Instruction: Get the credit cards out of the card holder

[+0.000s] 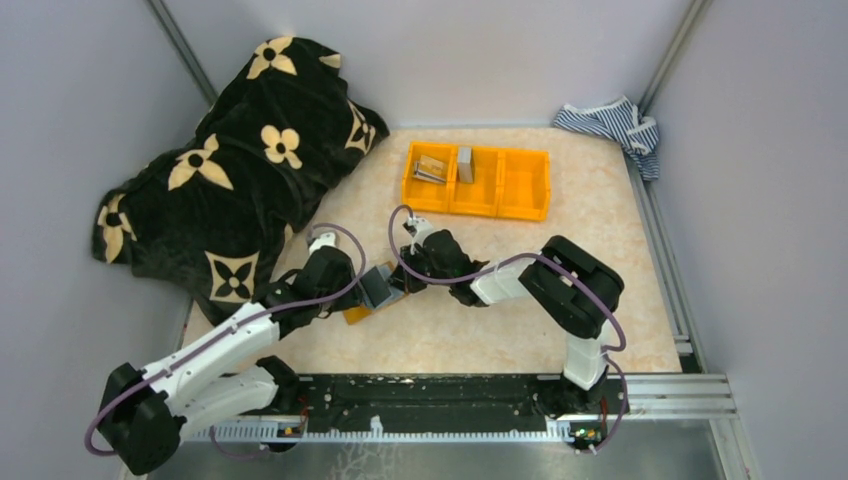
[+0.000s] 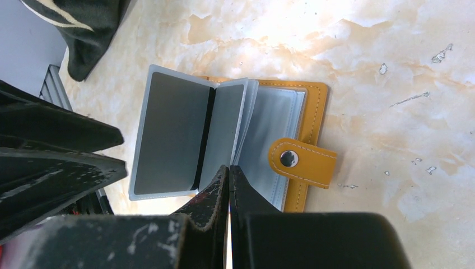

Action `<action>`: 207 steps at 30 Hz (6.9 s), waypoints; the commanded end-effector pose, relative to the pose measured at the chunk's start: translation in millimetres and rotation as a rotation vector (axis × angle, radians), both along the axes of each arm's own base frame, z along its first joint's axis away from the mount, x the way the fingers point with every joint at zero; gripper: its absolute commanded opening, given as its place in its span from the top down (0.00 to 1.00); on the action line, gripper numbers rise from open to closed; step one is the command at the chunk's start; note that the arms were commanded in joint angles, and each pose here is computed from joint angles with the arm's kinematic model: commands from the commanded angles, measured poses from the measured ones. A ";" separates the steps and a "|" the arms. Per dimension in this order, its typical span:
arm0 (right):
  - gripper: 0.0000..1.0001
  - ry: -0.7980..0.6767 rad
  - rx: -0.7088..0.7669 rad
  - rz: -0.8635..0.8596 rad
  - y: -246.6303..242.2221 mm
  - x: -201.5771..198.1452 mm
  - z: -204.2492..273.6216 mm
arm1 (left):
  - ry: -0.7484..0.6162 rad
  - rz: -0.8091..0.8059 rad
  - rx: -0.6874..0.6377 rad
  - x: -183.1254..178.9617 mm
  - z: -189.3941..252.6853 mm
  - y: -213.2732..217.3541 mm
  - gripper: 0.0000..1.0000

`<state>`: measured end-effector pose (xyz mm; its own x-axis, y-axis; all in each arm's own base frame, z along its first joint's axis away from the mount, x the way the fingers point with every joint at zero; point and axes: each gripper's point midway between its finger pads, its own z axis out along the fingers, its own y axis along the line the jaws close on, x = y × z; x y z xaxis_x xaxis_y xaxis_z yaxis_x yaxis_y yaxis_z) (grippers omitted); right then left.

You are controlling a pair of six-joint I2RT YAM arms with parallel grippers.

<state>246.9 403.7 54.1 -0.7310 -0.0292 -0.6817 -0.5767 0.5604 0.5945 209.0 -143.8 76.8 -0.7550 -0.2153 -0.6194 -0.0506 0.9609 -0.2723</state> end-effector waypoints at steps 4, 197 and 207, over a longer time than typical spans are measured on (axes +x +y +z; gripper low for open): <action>1.00 -0.013 0.033 0.012 5.9 0.1 1.4 | -0.092 -0.019 -0.083 4.7 53.0 -8.1 0.53; 1.00 0.108 0.195 0.020 1.0 -1.5 5.8 | 0.004 -0.048 -0.090 16.5 -80.1 -11.4 0.64; 1.00 0.105 0.178 0.004 -14.3 0.5 8.2 | -0.002 -0.042 -0.089 20.5 -80.0 -12.8 0.64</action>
<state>245.2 387.0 35.3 -0.8382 0.0736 -0.5404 -0.4422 0.4884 0.7523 253.3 -171.9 29.0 -0.6825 -0.2985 -0.6672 0.0321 0.8997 -0.4354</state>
